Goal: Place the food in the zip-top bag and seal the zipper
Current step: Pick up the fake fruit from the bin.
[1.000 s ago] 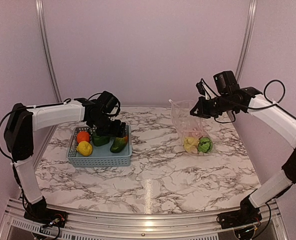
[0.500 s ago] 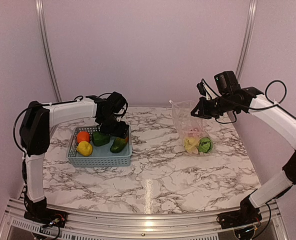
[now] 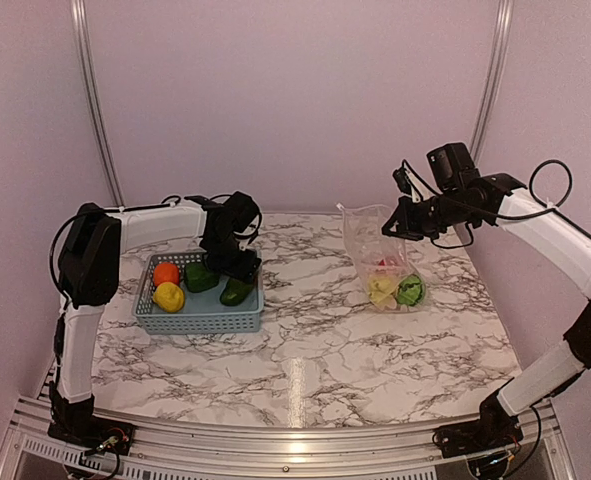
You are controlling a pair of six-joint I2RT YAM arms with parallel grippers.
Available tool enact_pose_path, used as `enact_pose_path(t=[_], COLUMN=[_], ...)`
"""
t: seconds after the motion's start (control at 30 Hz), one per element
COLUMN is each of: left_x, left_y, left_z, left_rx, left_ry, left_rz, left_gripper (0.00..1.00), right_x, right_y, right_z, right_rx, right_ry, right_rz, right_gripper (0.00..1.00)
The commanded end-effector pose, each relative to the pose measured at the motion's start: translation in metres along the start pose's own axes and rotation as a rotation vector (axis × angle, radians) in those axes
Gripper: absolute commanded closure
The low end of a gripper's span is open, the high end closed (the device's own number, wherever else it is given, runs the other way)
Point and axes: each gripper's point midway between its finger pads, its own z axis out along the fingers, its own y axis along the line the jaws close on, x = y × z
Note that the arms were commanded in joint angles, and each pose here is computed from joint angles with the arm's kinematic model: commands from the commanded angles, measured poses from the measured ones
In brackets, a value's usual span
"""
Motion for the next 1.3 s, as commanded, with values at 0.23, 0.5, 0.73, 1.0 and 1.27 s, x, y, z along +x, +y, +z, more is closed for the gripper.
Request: enact_pose_path(t=[0.23, 0.5, 0.73, 1.0, 1.27], left_x=[0.003, 0.008, -0.005, -0.039, -0.076], left_y=[0.008, 0.006, 0.006, 0.020, 0.007], left_z=[0.020, 0.029, 0.004, -0.072, -0.168], left_rx=[0.001, 0.048, 0.061, 0.034, 0.175], left_ry=[0.054, 0.085, 0.029, -0.172, -0.504], left_rz=[-0.010, -0.026, -0.051, -0.131, -0.175], left_gripper=[0.19, 0.27, 0.37, 0.43, 0.45], right_x=[-0.010, -0.002, -0.003, -0.008, -0.018], right_y=[0.012, 0.009, 0.010, 0.019, 0.035], right_z=[-0.004, -0.007, -0.009, -0.005, 0.005], right_rx=[-0.020, -0.006, -0.012, -0.036, -0.076], right_ry=[-0.012, 0.000, -0.011, -0.008, 0.001], right_rz=[0.013, 0.023, 0.034, 0.026, 0.012], right_gripper=[1.00, 1.00, 1.00, 1.00, 1.00])
